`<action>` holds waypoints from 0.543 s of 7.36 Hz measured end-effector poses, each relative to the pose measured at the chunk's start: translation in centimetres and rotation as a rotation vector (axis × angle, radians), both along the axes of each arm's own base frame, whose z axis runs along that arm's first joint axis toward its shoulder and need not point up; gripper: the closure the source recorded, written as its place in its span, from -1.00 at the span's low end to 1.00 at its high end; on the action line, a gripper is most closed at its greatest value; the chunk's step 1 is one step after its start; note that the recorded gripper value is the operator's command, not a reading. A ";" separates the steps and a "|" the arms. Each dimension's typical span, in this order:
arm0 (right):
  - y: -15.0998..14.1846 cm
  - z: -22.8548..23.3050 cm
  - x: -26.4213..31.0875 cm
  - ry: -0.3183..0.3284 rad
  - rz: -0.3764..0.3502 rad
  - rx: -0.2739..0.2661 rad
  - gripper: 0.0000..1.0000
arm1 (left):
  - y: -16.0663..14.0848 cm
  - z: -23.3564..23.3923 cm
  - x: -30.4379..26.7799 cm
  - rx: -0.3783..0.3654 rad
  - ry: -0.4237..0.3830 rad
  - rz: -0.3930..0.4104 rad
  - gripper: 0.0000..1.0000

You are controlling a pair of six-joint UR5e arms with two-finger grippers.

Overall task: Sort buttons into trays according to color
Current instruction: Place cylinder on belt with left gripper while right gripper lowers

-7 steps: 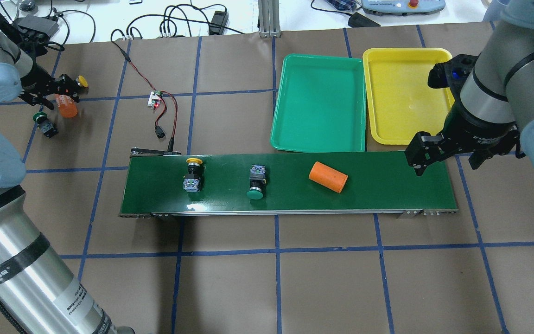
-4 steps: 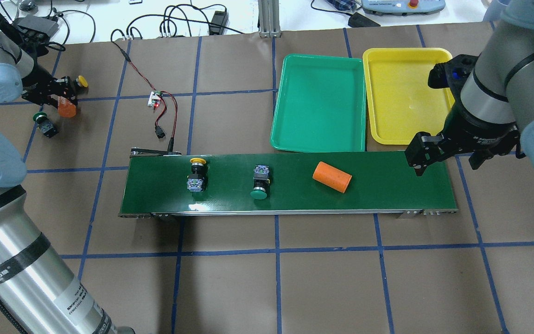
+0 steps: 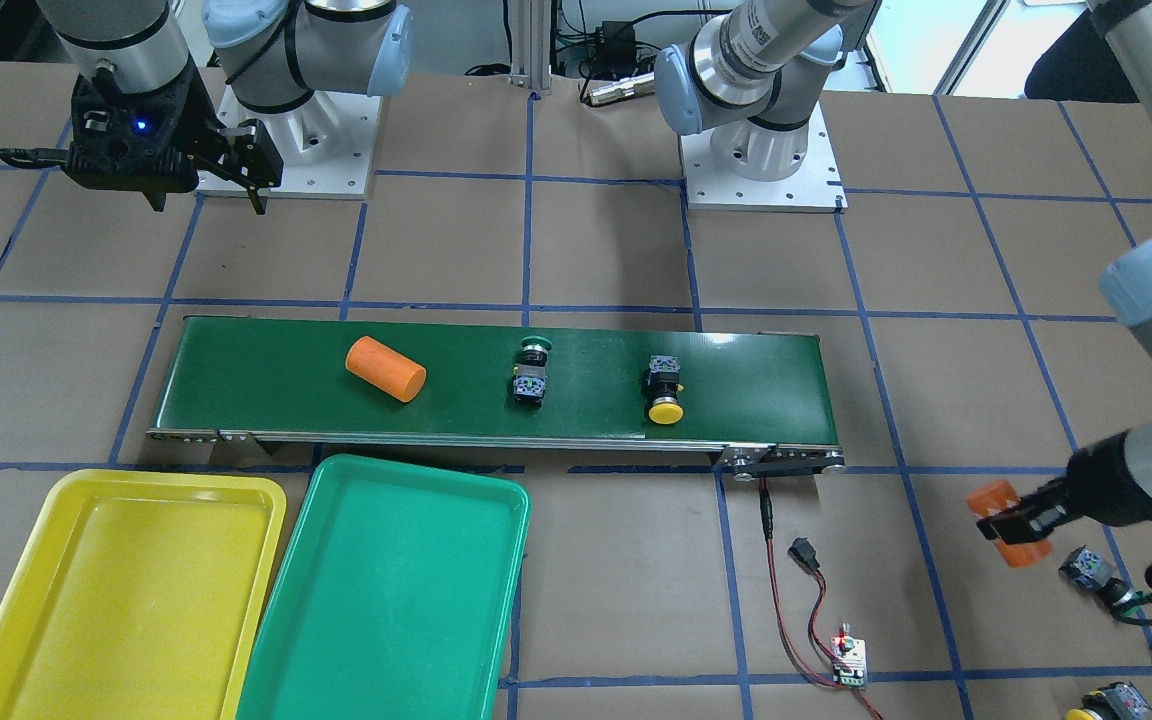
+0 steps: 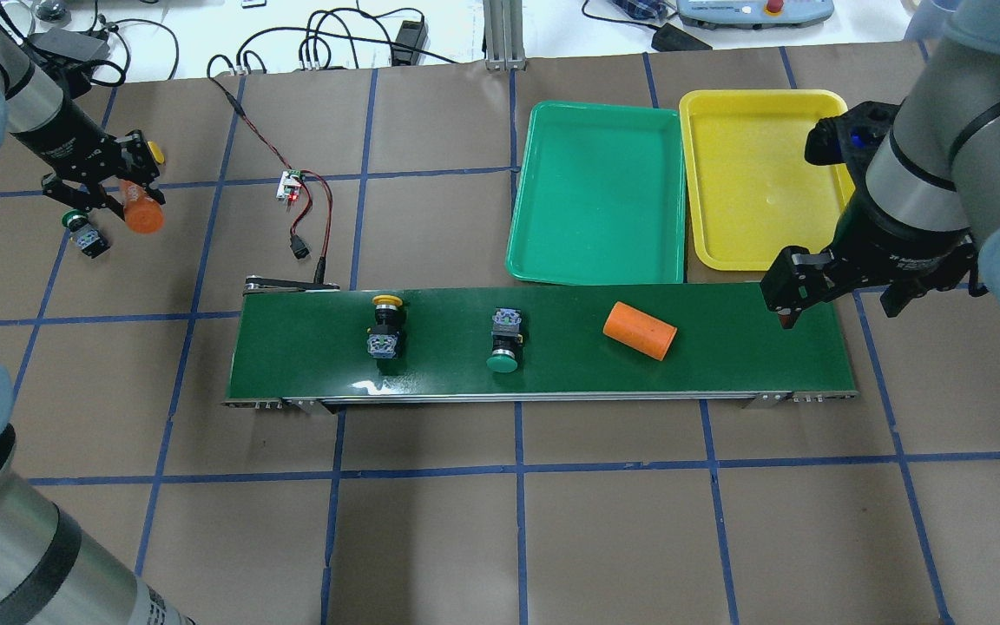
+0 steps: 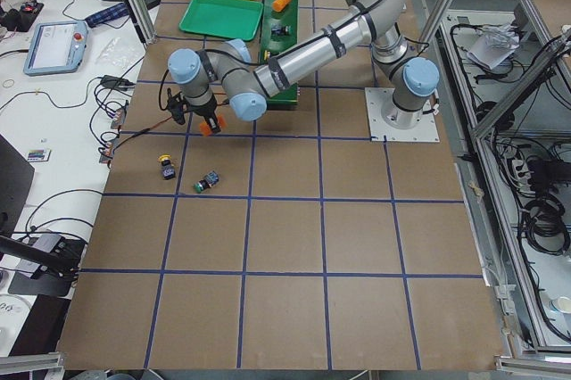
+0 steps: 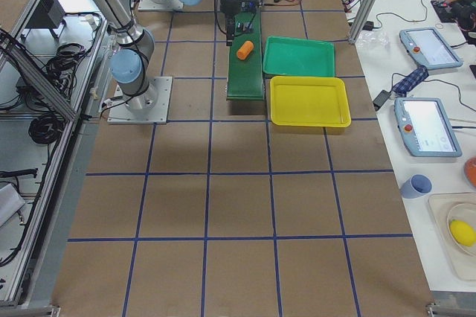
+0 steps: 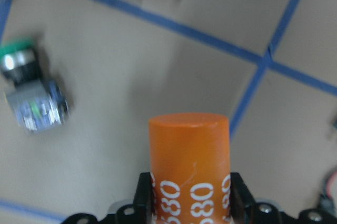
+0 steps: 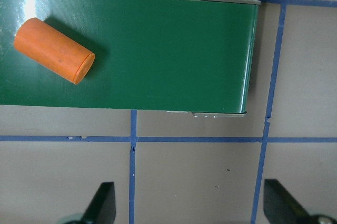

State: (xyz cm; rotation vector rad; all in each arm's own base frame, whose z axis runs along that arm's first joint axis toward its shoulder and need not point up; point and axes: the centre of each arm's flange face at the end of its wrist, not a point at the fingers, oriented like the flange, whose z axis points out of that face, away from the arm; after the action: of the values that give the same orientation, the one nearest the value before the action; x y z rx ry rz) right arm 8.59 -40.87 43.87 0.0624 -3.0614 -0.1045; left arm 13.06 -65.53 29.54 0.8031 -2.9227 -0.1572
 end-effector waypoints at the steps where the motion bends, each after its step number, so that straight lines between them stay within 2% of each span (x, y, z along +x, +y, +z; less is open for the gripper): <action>1: -0.3 -0.2 -0.7 -0.005 -0.020 -0.006 -1.00 | 3.0 0.7 -3.1 0.036 0.000 0.105 0.95; 4: -0.6 -0.6 -1.8 -0.051 -0.119 -0.019 -1.00 | 10.0 1.1 -11.8 0.129 -0.034 0.346 0.95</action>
State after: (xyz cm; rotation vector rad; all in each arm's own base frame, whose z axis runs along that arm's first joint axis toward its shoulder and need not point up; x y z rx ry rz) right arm 6.81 -41.48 43.29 -0.1208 -3.1154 -0.0819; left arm 1.27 -55.55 30.61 1.3246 -2.7695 -0.3049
